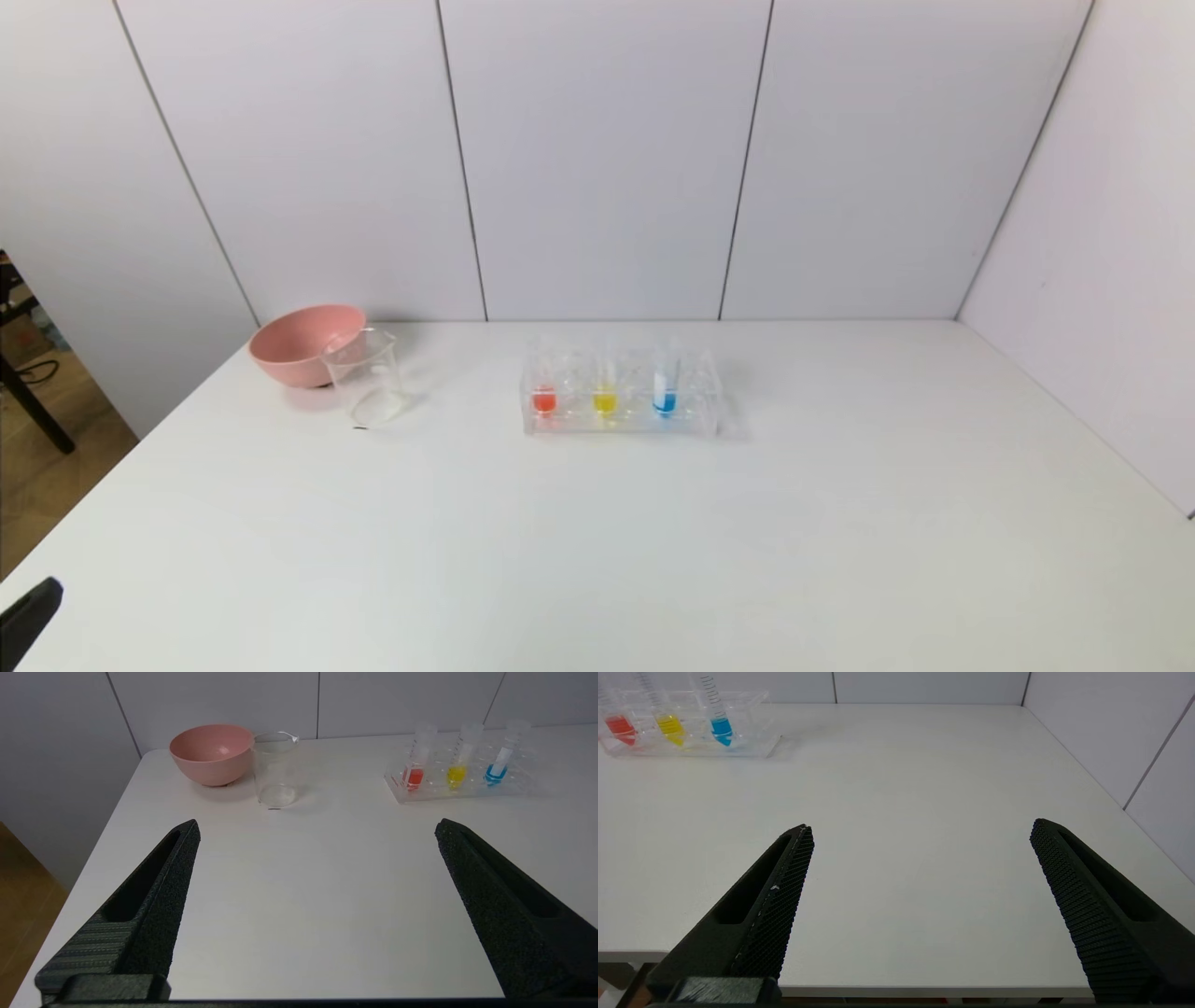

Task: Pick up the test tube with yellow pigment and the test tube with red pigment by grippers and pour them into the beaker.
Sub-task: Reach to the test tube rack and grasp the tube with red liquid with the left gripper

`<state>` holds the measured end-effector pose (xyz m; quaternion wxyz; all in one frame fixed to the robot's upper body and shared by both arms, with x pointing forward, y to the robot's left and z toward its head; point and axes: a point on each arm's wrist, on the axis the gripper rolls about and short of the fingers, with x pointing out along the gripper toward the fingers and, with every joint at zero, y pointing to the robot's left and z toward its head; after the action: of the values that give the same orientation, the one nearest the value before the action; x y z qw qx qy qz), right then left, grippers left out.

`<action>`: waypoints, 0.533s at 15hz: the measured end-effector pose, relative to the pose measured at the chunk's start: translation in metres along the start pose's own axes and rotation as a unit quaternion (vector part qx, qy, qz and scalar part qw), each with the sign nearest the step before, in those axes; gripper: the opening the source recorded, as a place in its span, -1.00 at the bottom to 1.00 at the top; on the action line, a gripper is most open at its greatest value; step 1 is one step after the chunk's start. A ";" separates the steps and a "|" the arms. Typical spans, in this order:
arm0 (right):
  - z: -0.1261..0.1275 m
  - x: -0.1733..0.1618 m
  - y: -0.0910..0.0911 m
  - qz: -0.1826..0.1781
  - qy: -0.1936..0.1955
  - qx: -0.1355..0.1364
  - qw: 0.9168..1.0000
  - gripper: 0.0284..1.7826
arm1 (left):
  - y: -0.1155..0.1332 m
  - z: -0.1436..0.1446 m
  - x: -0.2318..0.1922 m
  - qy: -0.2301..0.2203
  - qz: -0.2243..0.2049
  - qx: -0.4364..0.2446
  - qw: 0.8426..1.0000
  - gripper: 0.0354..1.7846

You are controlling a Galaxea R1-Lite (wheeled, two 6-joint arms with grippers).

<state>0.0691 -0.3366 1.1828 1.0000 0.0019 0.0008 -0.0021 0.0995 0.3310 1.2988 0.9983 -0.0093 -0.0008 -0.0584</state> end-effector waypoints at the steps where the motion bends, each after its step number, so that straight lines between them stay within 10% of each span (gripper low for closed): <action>1: 0.000 0.000 0.000 0.000 0.000 0.000 1.000 0.91 | 0.001 0.009 0.012 0.002 -0.004 -0.001 1.000 0.98; 8: 0.000 0.000 0.000 0.000 0.000 0.000 1.000 0.91 | 0.004 0.041 0.118 0.018 -0.042 -0.005 0.999 0.98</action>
<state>0.0691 -0.3366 1.1828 1.0000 0.0021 0.0008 -0.0021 0.2169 0.3221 1.3401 0.9947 -0.0131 0.0174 -0.1002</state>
